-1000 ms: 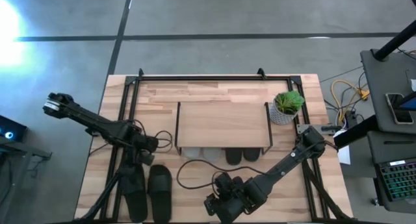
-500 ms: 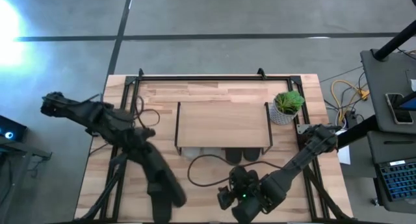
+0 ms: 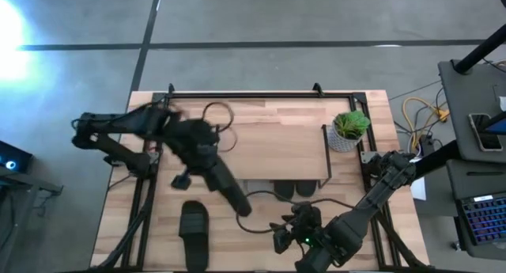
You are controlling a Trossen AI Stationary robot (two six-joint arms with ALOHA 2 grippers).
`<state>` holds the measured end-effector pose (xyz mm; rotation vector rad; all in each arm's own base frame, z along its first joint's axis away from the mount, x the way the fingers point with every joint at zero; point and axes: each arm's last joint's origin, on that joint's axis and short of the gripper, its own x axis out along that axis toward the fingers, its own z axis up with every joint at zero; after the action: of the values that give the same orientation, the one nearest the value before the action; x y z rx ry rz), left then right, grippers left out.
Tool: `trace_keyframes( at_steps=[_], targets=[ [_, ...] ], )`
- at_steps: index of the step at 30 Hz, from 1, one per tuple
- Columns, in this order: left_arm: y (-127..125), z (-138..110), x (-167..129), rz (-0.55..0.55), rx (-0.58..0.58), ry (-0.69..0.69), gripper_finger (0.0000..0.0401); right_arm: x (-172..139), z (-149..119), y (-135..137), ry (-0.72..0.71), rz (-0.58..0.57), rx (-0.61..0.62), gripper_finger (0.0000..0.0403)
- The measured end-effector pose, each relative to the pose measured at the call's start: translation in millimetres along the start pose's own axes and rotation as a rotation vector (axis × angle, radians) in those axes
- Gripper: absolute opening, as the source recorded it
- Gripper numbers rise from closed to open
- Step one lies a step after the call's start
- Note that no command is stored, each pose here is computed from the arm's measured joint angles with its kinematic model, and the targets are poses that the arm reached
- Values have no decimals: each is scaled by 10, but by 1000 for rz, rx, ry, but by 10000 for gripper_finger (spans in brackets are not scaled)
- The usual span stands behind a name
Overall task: Pick and place slides into the shelf
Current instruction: Put the left black slide on the shelf
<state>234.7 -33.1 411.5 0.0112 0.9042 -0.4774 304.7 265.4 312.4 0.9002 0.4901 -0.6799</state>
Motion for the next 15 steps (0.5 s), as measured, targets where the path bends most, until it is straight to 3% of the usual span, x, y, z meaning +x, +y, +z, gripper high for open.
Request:
trace_keyframes(
  at_steps=[7, 11, 15],
  targets=[
    [588, 105, -239, -49, 14, 84, 0, -155, -95, -16, -150, 87, 37, 227],
    [919, 98, -334, -104, -50, 8, 0, -191, -122, -24, -162, 102, 61, 227],
    [1183, 51, -404, -58, -94, -50, 0, -176, -105, -21, -173, 101, 65, 226]
  ],
)
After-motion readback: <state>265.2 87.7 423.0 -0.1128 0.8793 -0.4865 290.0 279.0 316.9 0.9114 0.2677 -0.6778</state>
